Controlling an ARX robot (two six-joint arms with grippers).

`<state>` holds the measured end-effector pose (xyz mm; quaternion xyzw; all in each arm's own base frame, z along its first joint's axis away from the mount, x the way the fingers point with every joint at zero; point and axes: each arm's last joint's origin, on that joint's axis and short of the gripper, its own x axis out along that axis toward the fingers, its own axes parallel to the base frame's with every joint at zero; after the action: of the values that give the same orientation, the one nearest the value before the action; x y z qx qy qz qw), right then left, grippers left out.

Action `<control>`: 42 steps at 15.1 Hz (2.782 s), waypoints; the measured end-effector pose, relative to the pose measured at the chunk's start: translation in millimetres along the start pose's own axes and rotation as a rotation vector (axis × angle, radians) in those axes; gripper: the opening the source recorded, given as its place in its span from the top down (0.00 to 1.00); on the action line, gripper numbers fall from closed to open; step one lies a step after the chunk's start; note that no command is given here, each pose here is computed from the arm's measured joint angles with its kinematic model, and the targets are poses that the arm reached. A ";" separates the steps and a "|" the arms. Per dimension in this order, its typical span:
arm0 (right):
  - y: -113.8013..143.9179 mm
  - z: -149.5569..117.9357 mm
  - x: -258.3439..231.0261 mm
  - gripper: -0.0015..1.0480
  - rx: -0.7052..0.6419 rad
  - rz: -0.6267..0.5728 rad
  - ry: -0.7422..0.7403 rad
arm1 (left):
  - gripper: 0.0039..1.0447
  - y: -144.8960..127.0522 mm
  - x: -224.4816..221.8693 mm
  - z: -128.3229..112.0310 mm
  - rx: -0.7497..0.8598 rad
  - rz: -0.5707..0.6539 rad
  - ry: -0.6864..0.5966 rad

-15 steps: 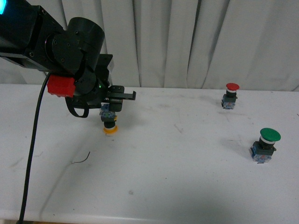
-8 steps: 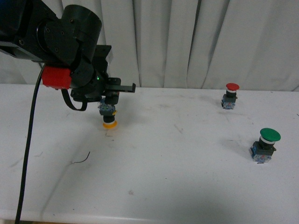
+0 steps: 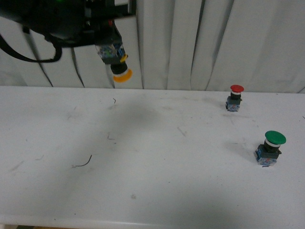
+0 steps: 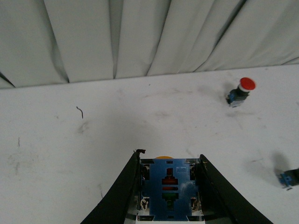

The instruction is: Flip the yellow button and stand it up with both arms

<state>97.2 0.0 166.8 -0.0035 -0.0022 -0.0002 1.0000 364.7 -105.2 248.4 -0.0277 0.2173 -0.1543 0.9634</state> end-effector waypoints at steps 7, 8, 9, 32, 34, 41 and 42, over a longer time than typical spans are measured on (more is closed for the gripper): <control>0.0 0.0 0.0 0.06 0.000 0.000 0.000 | 0.71 -5.8 -66.2 -36.7 0.002 -0.018 -0.023; 0.0 0.0 0.0 0.06 0.000 0.000 0.000 | 0.71 -4.7 -66.1 -37.6 -0.021 -0.038 -0.037; 0.0 0.0 0.0 0.06 0.000 0.000 0.000 | 0.71 -2.3 -67.7 -36.0 -0.055 -0.077 -0.071; -14.7 16.7 24.5 0.06 -0.028 -0.072 -0.051 | 0.72 -5.8 -72.7 -74.0 -0.775 -0.664 -0.163; -22.5 43.8 71.9 0.06 -0.035 -0.058 -0.122 | 0.72 -8.9 -72.2 -71.0 -0.772 -0.668 -0.170; -20.2 64.3 181.8 0.06 -0.050 0.033 -0.195 | 0.72 -10.4 -71.9 -70.8 -0.775 -0.665 -0.172; -18.7 60.6 197.5 0.06 -0.049 0.055 -0.173 | 0.72 -10.4 -71.9 -70.7 -0.775 -0.665 -0.173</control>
<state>294.5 -18.4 228.5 -0.0281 -0.0885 0.0274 0.9953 269.8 -91.9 215.3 -0.4627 0.1576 -0.3574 0.7958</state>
